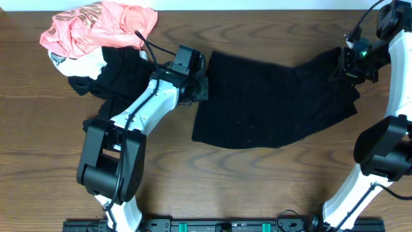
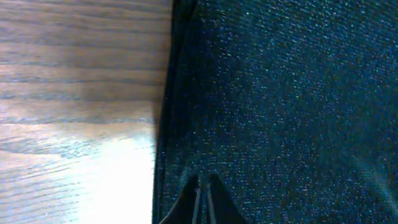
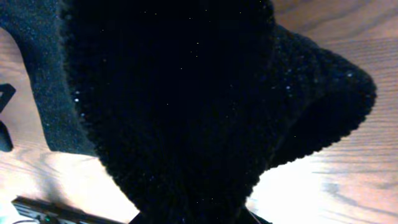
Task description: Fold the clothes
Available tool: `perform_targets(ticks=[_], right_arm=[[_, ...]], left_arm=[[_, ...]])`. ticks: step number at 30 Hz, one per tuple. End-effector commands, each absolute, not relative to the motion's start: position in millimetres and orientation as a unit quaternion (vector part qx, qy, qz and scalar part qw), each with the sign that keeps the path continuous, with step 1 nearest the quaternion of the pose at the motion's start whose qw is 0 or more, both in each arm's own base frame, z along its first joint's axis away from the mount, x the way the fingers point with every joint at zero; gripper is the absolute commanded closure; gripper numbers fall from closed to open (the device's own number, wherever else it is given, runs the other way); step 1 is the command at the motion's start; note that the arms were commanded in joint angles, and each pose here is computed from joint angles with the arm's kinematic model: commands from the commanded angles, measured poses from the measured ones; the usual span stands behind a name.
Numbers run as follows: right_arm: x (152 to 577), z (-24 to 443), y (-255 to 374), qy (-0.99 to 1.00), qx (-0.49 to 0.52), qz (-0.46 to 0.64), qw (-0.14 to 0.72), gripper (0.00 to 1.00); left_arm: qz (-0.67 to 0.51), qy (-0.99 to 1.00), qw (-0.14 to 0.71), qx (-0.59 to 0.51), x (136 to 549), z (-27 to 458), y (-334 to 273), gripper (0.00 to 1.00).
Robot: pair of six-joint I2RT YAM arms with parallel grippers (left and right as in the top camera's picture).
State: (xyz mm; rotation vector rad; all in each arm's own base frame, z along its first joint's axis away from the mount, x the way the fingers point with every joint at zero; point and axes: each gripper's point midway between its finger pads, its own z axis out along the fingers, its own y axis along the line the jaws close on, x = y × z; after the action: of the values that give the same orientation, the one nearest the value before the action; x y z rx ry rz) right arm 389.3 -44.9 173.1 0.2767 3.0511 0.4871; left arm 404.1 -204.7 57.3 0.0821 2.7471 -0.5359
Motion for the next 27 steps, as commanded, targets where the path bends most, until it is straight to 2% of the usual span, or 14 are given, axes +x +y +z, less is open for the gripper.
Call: perform_targets(ticks=[1,8,27], right_arm=[[392,188,-45,0.984,0.059,0.159,0.048,0.99],[391,188,-45,0.985,0.051,0.159,0.048,0.99],[394,195,-21,0.974,0.040,0.215,0.054,0.99]], left_arm=[[-0.195,0.967,0.154,0.059,393,48,-218,0.94],[-0.182,0.963,0.147,0.137,378,35,-236,0.94],[-0.134,0.974,0.123,0.132,380,-10,-219,0.94]])
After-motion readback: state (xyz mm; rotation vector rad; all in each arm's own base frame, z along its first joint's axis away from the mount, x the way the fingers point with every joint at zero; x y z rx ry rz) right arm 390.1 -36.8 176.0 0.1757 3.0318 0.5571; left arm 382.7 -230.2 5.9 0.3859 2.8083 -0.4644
